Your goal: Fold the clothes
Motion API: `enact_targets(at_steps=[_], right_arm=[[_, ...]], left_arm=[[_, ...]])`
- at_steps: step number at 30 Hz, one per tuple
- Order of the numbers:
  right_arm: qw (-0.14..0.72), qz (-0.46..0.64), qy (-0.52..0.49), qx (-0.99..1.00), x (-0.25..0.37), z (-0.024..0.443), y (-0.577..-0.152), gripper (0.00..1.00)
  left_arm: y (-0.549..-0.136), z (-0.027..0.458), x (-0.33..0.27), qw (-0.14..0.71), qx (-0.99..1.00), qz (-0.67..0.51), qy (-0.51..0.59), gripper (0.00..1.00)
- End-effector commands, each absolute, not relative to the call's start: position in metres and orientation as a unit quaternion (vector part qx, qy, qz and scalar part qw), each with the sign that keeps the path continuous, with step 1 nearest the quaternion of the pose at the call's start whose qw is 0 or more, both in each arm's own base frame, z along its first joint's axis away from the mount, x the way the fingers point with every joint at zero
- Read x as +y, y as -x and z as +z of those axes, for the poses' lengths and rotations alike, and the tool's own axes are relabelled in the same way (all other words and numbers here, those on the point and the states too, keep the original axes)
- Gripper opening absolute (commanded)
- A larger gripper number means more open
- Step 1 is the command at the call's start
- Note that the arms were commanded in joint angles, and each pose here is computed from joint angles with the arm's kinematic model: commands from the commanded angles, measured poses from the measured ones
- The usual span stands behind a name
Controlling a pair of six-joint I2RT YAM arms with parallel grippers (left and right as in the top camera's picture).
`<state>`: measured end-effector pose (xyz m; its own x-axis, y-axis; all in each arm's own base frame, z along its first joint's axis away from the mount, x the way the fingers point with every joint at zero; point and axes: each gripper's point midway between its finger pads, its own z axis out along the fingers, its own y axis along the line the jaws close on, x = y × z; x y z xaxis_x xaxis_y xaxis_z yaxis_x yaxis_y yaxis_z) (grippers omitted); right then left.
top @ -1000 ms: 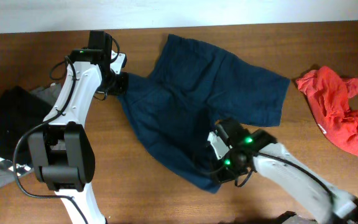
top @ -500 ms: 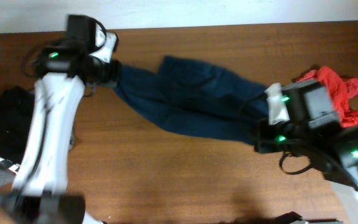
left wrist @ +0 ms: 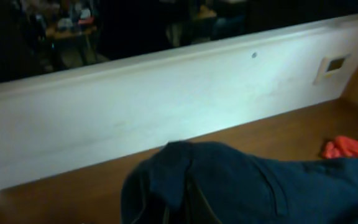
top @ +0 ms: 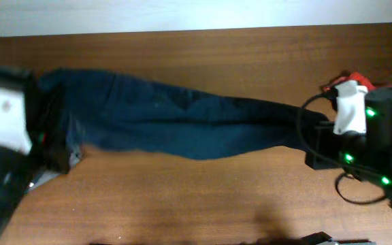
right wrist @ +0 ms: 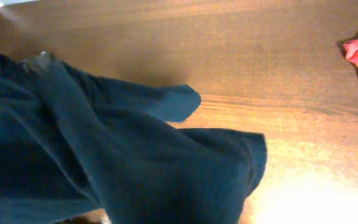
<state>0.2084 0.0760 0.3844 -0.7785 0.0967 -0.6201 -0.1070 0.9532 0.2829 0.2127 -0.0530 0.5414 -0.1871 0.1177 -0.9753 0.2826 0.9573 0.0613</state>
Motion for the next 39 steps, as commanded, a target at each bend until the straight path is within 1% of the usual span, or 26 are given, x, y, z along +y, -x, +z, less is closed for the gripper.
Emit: enact_targets(at_steps=[1,5,7,10,14,19,20,23,25,26,27,28,29,30,31,32,35,37,39], right_arm=[[0.348,0.167,-0.001,0.923,0.074,0.401,-0.196,0.04],[0.314,0.187,0.007,0.931,0.08,0.395,-0.179,0.04],[0.296,0.194,0.011,0.935,0.084,0.39,-0.176,0.04],[0.29,0.191,0.009,0.938,0.085,0.387,-0.181,0.05],[0.271,0.174,0.002,0.947,0.086,0.376,-0.206,0.07],[0.227,0.156,0.003,0.961,0.097,0.348,-0.253,0.1],[0.217,0.153,0.005,0.964,0.1,0.34,-0.265,0.1],[0.184,0.141,0.014,0.973,0.109,0.309,-0.304,0.16],[0.164,0.136,0.008,0.977,0.114,0.285,-0.332,0.17],[0.158,0.134,0.007,0.978,0.115,0.273,-0.346,0.19],[0.158,0.133,0.004,0.978,0.115,0.263,-0.361,0.27],[0.16,0.132,-0.002,0.978,0.113,0.252,-0.377,0.41],[0.162,0.132,-0.01,0.978,0.11,0.243,-0.391,0.55],[0.164,0.133,-0.016,0.977,0.107,0.235,-0.403,0.59],[0.165,0.132,-0.026,0.977,0.1,0.226,-0.414,0.62],[0.161,0.13,-0.033,0.978,0.094,0.219,-0.419,0.63],[0.142,0.12,-0.034,0.982,0.074,0.208,-0.419,0.66],[0.131,0.114,-0.023,0.985,0.066,0.206,-0.413,0.67],[0.121,0.111,-0.018,0.986,0.063,0.205,-0.408,0.71]], left_arm=[[-0.209,0.537,-0.058,0.616,0.771,-0.073,-0.147,0.0],[-0.199,0.522,-0.06,0.591,0.788,-0.082,-0.153,0.0],[-0.205,0.513,-0.056,0.575,0.801,-0.073,-0.146,0.0],[-0.226,0.5,-0.053,0.551,0.821,-0.06,-0.133,0.0],[-0.272,0.472,-0.055,0.5,0.855,-0.05,-0.124,0.0],[-0.347,0.413,-0.066,0.416,0.9,-0.051,-0.121,0.0],[-0.362,0.402,-0.069,0.405,0.905,-0.051,-0.121,0.0],[-0.414,0.363,-0.076,0.376,0.917,-0.05,-0.121,0.01],[-0.444,0.333,-0.079,0.357,0.925,-0.048,-0.119,0.02],[-0.458,0.318,-0.081,0.349,0.928,-0.048,-0.119,0.05],[-0.474,0.3,-0.083,0.34,0.932,-0.048,-0.119,0.11],[-0.49,0.283,-0.084,0.335,0.934,-0.046,-0.118,0.18],[-0.503,0.267,-0.083,0.33,0.936,-0.042,-0.115,0.26],[-0.515,0.25,-0.08,0.322,0.94,-0.033,-0.111,0.39],[-0.521,0.235,-0.076,0.311,0.944,-0.026,-0.106,0.54],[-0.524,0.223,-0.072,0.299,0.949,-0.022,-0.103,0.59],[-0.518,0.205,-0.058,0.264,0.96,-0.018,-0.091,0.6],[-0.513,0.202,-0.049,0.253,0.964,-0.016,-0.084,0.62],[-0.505,0.199,-0.041,0.236,0.969,-0.015,-0.076,0.63]])
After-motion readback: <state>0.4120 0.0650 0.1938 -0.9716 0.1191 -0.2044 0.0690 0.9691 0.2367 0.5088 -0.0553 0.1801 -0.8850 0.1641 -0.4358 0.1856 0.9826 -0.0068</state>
